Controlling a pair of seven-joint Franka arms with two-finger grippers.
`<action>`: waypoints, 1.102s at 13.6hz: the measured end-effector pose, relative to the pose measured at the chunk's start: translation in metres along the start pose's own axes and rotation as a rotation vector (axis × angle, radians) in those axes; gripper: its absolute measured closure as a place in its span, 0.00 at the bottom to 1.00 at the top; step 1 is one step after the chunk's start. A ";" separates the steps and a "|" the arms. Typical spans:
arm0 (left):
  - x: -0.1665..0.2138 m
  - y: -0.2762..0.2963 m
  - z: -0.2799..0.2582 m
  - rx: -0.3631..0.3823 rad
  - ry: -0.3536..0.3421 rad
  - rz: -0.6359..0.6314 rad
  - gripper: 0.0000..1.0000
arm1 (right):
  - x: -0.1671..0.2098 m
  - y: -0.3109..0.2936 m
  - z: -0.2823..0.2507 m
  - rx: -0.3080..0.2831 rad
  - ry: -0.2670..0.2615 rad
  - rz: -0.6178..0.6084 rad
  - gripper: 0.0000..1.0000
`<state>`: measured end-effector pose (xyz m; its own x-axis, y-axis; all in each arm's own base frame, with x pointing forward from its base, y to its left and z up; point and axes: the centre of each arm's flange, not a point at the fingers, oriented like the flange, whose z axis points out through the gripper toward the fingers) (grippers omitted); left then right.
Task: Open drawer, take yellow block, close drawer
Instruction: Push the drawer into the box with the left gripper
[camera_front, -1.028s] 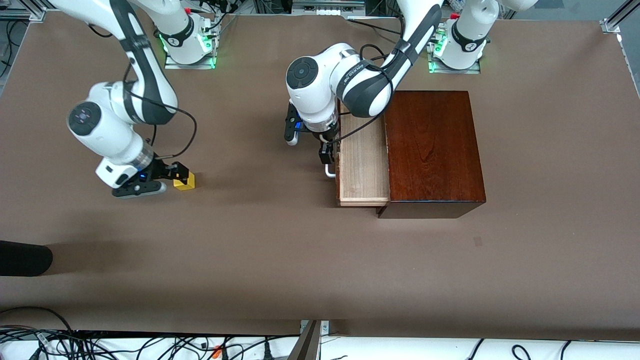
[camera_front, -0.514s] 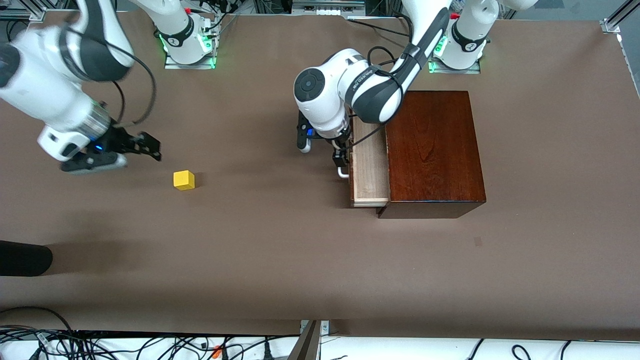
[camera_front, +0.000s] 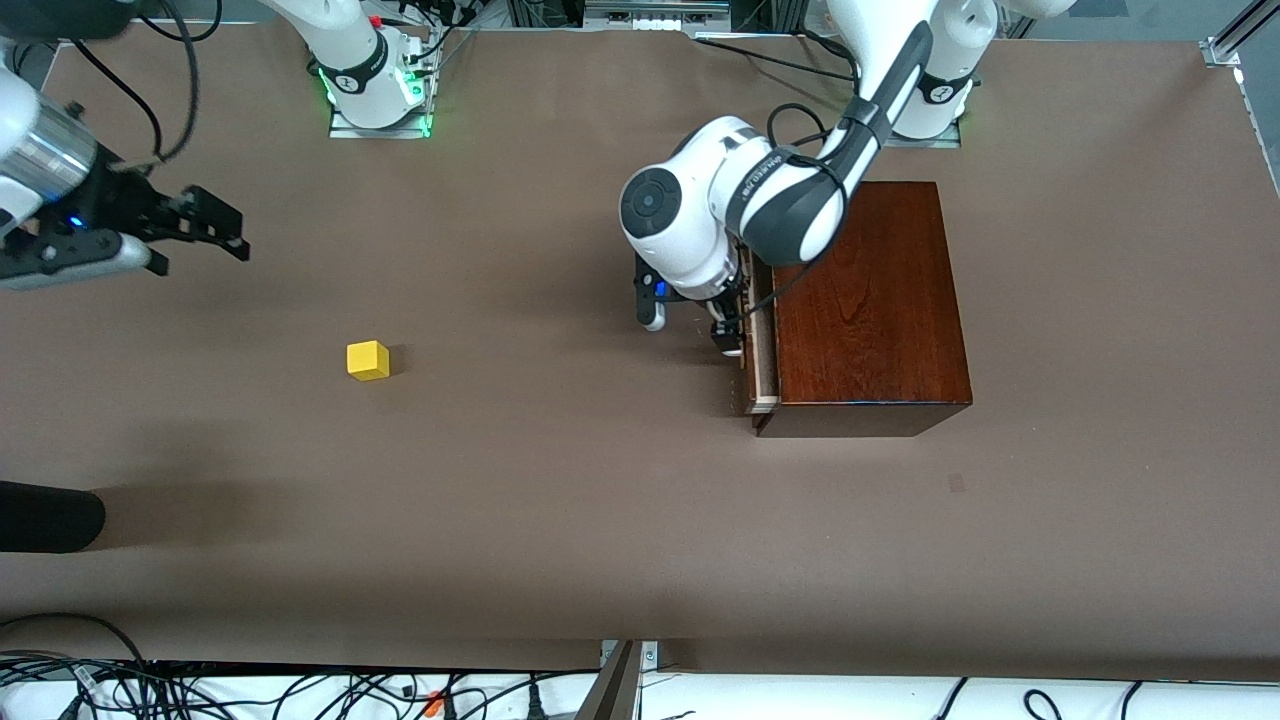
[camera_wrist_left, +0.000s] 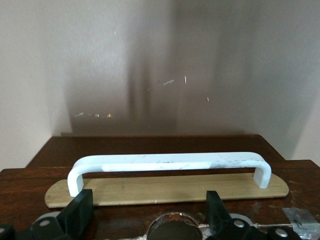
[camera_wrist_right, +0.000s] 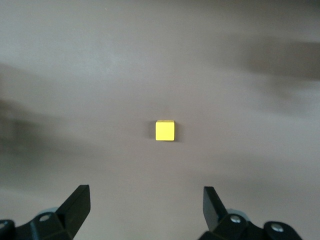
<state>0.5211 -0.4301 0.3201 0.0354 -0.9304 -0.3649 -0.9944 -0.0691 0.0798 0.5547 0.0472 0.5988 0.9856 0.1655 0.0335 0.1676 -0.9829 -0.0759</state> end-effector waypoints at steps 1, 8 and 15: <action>-0.002 -0.001 0.002 -0.005 -0.004 -0.003 0.00 | 0.000 -0.001 -0.006 -0.001 0.004 -0.002 0.00; -0.022 -0.013 0.017 -0.052 -0.038 -0.030 0.00 | 0.003 0.001 -0.003 -0.015 -0.006 -0.002 0.00; -0.005 -0.010 -0.018 0.012 0.065 -0.289 0.00 | 0.010 0.010 0.013 -0.079 -0.073 -0.020 0.00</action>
<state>0.5327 -0.4311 0.3379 0.3230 -0.8941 -0.3102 -0.9434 -0.3304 -0.0300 0.5667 0.0401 0.5852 0.9815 0.1875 -0.0382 0.1877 -0.9822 0.0027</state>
